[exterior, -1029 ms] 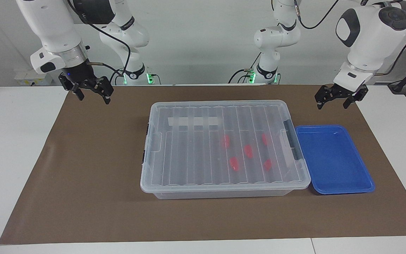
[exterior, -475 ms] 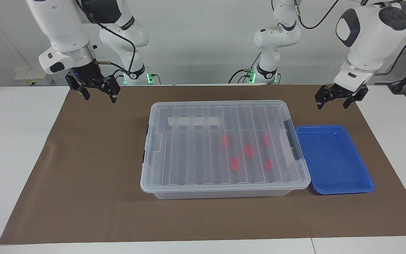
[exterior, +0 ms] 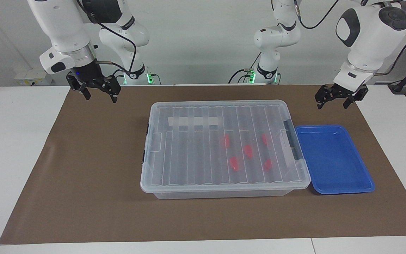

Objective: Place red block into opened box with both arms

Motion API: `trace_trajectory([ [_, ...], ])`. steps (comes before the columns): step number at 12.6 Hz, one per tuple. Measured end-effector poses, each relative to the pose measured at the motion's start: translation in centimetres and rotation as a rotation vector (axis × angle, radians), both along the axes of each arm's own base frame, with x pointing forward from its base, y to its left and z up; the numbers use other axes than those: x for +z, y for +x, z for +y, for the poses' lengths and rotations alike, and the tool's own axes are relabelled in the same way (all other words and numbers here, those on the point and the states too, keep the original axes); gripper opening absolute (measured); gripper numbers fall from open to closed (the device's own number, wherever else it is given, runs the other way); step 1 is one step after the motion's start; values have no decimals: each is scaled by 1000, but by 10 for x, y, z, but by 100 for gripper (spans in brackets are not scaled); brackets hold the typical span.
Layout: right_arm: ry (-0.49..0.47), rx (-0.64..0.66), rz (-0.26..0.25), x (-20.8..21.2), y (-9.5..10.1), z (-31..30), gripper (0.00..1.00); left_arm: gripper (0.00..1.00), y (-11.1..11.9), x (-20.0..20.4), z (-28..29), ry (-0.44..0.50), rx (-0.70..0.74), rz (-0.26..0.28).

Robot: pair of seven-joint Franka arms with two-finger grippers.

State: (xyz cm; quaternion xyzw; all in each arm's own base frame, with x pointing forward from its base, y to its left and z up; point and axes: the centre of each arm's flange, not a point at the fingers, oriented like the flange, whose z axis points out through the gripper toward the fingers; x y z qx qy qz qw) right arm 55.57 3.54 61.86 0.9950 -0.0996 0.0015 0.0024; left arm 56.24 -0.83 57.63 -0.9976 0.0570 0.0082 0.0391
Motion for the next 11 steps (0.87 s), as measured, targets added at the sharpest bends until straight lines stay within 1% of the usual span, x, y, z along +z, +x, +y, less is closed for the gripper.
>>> trace_trajectory([
  [2, 0, -5, 2, 0, 0, -3, 100, 100, 0, 0, 0, 0, 0, 0],
  [5, -1, -5, 24, -5, -4, -3, 100, 100, 0, 0, 0, 0, 0, 0],
  [11, -2, -7, 34, -9, -8, -4, 100, 100, 0, 0, 0, 0, 0, 0],
])
